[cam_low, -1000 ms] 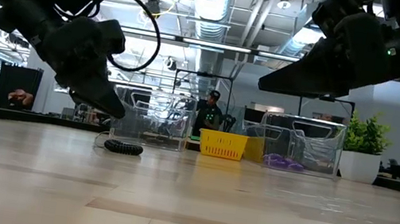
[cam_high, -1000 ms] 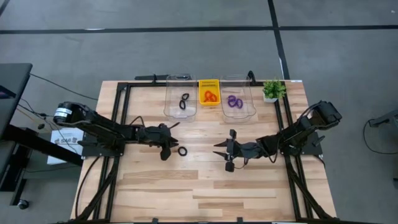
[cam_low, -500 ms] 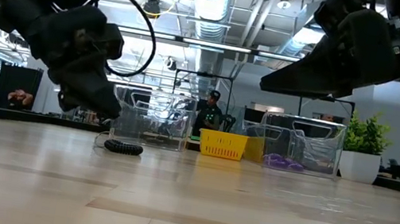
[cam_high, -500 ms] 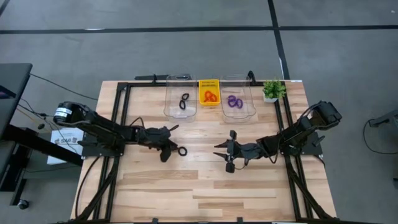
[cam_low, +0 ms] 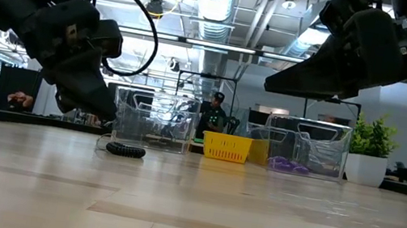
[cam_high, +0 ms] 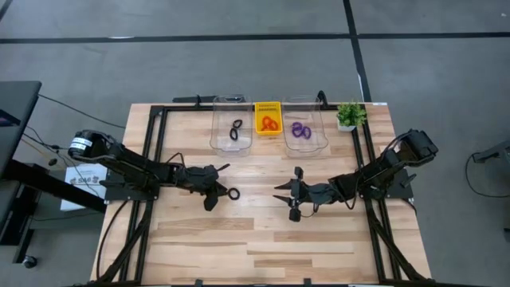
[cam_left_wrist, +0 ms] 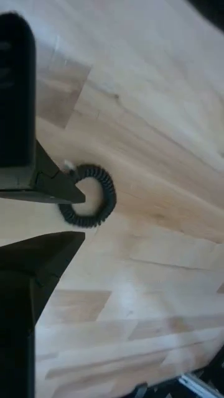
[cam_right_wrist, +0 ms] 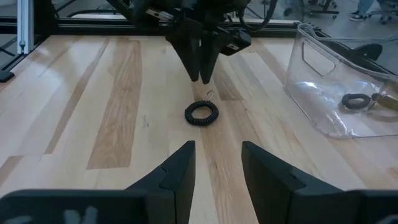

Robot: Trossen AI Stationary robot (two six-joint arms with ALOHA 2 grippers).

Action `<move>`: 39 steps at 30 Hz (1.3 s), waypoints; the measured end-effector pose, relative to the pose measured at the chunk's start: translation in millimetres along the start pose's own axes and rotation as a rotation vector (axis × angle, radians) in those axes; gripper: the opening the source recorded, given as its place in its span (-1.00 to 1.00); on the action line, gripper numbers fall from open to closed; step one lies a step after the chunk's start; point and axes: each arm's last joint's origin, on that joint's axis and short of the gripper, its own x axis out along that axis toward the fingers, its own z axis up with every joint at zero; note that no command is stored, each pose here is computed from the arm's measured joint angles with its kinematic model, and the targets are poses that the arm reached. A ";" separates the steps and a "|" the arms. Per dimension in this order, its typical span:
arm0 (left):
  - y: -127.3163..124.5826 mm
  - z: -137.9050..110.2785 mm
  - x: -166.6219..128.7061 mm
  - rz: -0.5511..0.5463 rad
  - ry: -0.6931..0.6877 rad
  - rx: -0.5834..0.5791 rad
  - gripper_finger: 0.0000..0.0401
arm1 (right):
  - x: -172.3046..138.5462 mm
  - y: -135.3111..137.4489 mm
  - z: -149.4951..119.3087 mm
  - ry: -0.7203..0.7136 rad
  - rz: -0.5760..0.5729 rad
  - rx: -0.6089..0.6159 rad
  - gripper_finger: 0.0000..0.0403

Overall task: Sort spring keychains
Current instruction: Put the black spring keychain into the left transparent bin

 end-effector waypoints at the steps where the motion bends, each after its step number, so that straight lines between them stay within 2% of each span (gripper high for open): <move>1: 0.3 0.2 0.0 0.010 -0.006 0.010 -0.60 | 0.0 0.0 0.0 0.000 0.000 0.000 -0.40; 13: 2.3 -0.5 -0.3 0.049 -0.019 0.016 -0.57 | 0.0 -0.1 0.0 0.000 0.000 0.000 -0.40; 23: 15.7 -19.8 -5.0 0.117 0.014 0.002 -0.48 | 0.0 0.0 0.0 0.000 0.000 0.000 -0.40; 33: 14.2 -17.1 -4.8 0.103 -0.017 -0.007 -0.46 | 0.0 0.0 0.0 0.000 0.000 0.000 -0.40; 39: 14.9 -15.5 -5.0 0.141 -0.048 0.050 -0.46 | 0.0 0.0 0.0 0.000 0.000 0.000 -0.40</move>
